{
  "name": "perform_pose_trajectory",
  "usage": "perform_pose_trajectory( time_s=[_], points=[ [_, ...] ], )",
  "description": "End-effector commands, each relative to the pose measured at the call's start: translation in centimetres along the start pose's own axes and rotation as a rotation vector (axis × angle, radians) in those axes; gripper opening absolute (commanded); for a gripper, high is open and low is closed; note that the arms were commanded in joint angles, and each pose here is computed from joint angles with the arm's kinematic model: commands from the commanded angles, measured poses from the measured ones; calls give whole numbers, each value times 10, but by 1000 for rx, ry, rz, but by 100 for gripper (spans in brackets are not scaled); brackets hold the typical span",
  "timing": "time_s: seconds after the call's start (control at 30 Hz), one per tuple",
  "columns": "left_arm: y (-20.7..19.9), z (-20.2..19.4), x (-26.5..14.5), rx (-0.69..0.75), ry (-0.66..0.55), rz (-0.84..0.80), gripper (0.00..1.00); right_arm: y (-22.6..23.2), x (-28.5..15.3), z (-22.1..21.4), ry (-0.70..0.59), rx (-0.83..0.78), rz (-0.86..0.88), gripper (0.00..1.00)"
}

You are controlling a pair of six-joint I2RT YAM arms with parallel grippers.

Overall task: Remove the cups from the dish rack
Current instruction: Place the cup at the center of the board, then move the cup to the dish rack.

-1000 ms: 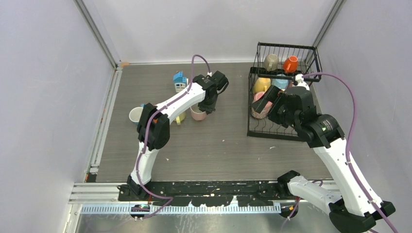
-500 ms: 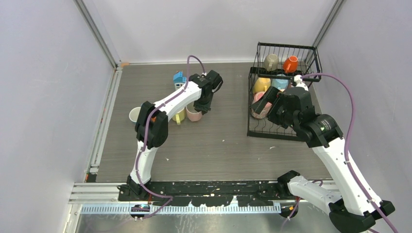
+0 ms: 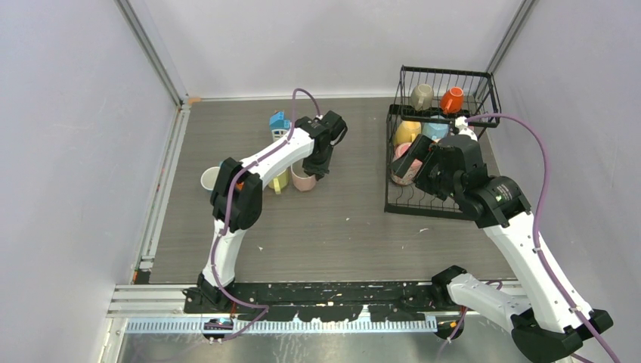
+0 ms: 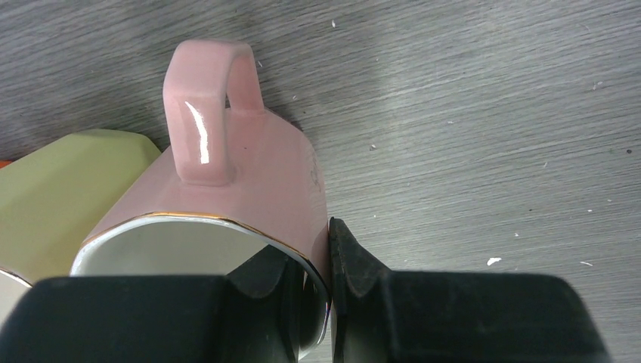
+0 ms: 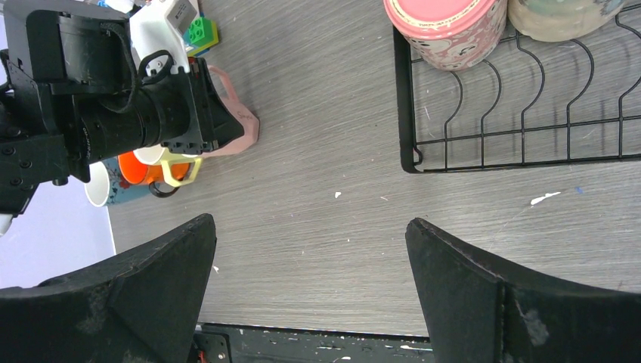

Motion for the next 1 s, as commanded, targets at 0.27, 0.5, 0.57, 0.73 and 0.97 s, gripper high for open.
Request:
perform_pose_trajectory(
  time_s=[0.27,0.5,0.57,0.73,0.97],
  points=[
    [7,11,-12,20,-51,-7,30,7,4,6,-20,-7,22,100],
    [8,28,-33,39,-96,-12,51,9,2,9,-24,-12,21,100],
    [7,33,-40,41,-114,-20,55,9,2,9,-25,-15,18,100],
    [7,42,-62,43,-165,-50,71,7,3,9,-25,-26,5,100],
    [4,50,-100,36,-254,-115,94,-3,3,15,-60,-50,-51,100]
  ],
)
Point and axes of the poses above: each gripper's point midway between its finger pads, its own x axis out along the fingers, its own y axis along the line the jaws close on, z = x × y, the point moved 2 cm from there along -x, back along the fingers, and after that the axes turned 6 degrees about x, right-handed, at the moved point
